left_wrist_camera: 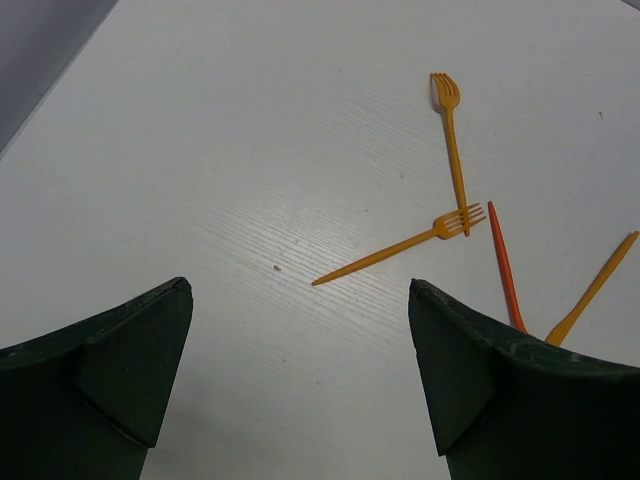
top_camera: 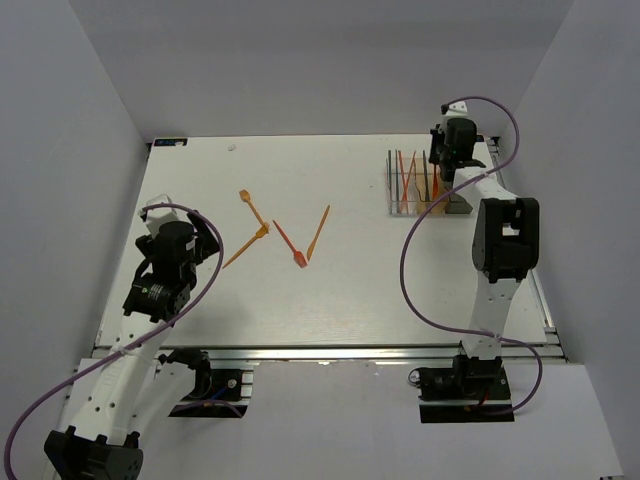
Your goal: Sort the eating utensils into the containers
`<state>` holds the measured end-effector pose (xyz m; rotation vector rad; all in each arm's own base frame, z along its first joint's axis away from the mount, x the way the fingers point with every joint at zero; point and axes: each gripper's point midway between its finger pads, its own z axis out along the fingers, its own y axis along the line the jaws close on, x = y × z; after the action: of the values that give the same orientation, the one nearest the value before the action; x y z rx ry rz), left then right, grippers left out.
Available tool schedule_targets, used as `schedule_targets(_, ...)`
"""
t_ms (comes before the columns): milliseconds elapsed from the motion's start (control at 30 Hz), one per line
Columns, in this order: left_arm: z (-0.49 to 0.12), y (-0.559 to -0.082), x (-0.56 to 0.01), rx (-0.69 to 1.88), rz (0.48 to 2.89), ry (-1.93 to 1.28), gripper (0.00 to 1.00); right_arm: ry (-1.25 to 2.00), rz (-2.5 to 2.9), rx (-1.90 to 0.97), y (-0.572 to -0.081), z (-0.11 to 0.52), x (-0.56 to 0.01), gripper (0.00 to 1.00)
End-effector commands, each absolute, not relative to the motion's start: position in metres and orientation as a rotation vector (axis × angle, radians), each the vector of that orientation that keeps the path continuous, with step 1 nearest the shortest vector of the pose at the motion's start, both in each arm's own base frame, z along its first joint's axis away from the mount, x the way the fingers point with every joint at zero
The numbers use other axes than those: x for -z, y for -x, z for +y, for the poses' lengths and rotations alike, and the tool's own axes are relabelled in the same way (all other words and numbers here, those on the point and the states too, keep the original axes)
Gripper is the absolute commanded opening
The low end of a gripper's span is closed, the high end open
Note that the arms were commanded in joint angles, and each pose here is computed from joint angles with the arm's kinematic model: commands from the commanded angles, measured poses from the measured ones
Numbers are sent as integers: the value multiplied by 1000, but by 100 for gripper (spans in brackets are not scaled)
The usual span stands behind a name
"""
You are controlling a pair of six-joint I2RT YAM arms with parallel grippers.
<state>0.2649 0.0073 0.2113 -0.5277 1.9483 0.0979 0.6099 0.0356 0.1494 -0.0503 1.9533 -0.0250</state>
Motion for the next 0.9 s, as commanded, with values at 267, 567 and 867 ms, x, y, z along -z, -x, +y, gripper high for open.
schedule_targets(267, 4, -267, -219, -75, 1927, 511, 98, 80, 1860, -69, -609, 36, -160, 0)
schedule_targets(567, 4, -267, -219, -74, 1929, 510, 98, 65, 1881, -50, -603, 30, -155, 13)
schedule_targets(867, 4, -267, -220, -67, 1923, 509, 98, 80, 1908, -73, -600, 33, -152, 32)
